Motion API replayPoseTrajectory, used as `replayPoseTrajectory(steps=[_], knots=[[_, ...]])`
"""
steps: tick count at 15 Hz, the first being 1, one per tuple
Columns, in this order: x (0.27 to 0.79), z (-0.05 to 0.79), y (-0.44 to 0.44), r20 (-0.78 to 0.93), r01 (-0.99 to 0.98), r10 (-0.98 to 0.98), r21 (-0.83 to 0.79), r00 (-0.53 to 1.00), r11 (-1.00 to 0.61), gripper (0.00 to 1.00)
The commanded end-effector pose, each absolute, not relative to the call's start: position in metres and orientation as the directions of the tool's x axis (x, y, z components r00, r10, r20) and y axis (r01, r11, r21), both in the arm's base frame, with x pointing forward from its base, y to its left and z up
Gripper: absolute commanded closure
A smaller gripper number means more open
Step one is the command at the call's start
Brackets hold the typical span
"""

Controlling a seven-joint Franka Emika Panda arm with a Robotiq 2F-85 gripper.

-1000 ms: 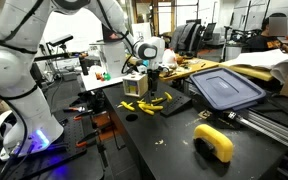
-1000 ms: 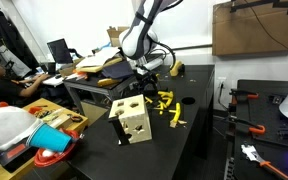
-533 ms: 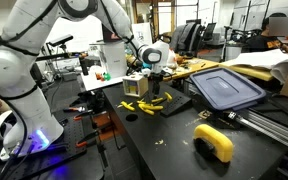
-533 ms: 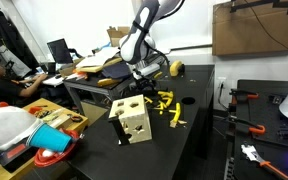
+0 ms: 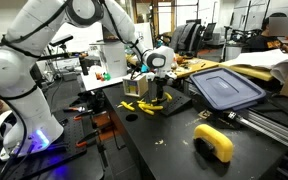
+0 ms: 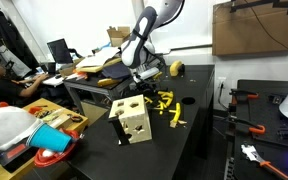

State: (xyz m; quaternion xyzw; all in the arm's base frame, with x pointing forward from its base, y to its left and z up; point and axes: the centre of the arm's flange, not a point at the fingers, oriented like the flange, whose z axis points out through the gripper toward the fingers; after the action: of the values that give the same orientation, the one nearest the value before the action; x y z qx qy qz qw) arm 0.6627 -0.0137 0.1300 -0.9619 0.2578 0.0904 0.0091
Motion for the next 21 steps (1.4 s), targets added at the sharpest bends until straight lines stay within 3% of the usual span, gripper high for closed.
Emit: replayPoseTrajectory(steps=[1,9,15,21], knots=[[0.673,0.131,-0.015,-0.181,-0.513,-0.506,0.011,0.843,-0.858,0.42],[0.675,0.14,-0.015,-0.188,-0.509,-0.499,-0.001,0.846,-0.861,0.99],[0.659,0.161,-0.017,-0.186,-0.508,-0.501,0.013,0.845,-0.861,0.96],[0.62,0.248,-0.052,-0.033,-0.521,-0.527,0.101,0.849,-0.847,0.96]])
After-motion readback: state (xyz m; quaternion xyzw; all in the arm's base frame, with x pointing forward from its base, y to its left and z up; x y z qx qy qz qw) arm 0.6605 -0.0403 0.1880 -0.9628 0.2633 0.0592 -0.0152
